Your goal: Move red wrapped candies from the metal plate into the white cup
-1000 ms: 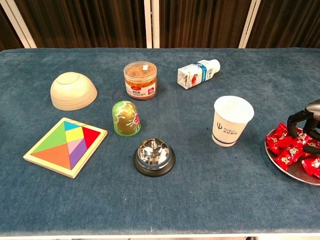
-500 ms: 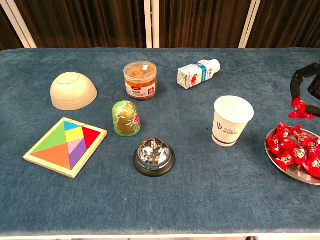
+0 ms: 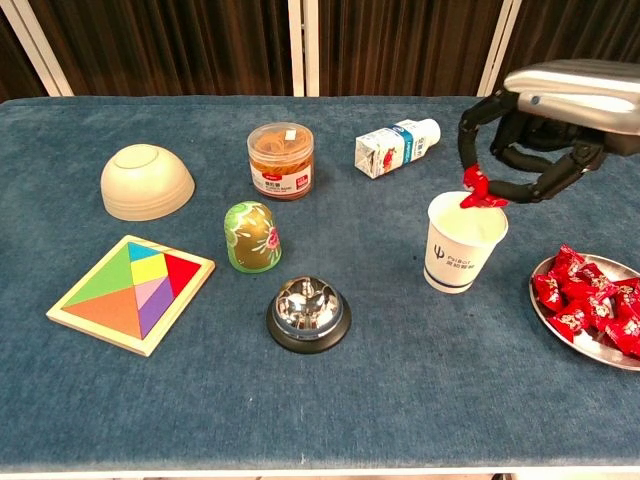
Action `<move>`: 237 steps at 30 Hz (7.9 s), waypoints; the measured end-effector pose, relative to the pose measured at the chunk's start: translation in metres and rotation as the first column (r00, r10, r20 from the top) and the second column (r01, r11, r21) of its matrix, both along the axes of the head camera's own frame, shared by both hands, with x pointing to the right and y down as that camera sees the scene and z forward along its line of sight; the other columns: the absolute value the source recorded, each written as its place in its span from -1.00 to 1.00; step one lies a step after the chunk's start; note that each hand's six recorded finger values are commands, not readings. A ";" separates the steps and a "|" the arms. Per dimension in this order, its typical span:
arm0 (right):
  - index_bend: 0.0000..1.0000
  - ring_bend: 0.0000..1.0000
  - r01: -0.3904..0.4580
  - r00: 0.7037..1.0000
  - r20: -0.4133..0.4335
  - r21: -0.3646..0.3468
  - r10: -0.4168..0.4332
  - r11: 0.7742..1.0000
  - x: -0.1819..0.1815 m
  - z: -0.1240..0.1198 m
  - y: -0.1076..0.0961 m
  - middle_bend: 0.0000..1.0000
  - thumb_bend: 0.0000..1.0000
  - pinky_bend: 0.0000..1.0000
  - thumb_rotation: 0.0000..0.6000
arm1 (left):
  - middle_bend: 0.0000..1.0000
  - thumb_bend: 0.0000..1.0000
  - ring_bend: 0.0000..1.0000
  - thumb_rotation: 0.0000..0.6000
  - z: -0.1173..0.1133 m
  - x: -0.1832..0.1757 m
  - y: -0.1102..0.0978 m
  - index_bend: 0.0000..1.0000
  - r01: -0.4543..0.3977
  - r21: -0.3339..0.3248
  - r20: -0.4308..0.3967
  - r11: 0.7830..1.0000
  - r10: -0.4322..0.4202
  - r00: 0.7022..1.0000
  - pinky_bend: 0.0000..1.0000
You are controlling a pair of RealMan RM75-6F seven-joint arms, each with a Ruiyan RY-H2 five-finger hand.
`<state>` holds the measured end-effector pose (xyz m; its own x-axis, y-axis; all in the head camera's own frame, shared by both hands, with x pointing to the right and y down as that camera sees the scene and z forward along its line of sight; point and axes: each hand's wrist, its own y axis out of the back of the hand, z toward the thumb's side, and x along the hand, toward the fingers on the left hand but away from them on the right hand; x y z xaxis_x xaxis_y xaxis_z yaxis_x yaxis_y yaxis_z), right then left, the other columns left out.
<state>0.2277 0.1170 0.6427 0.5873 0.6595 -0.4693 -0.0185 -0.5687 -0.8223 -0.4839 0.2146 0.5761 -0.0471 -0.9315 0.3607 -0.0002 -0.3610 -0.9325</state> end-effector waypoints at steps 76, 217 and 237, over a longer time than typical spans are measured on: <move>0.35 1.00 -0.085 0.974 -0.212 -0.017 0.080 0.996 0.087 0.024 0.049 0.83 0.22 1.00 1.00 | -0.68 -0.99 -0.97 1.00 0.000 -0.002 0.006 -0.54 0.009 0.007 -0.003 1.000 -0.009 1.000 -1.00; -0.30 1.00 -0.006 0.999 -0.050 0.004 0.006 1.000 0.009 0.011 0.009 0.84 -0.16 1.00 1.00 | -0.68 -0.99 -0.98 1.00 0.003 -0.003 0.007 -0.54 0.013 0.018 -0.008 1.000 -0.013 1.000 -1.00; 0.05 1.00 0.097 0.966 -0.235 -0.073 -0.111 0.993 0.081 0.012 0.081 0.86 -0.18 1.00 1.00 | -0.68 -0.99 -0.98 1.00 0.001 0.003 0.003 -0.54 -0.001 0.026 -0.015 1.000 0.002 1.000 -1.00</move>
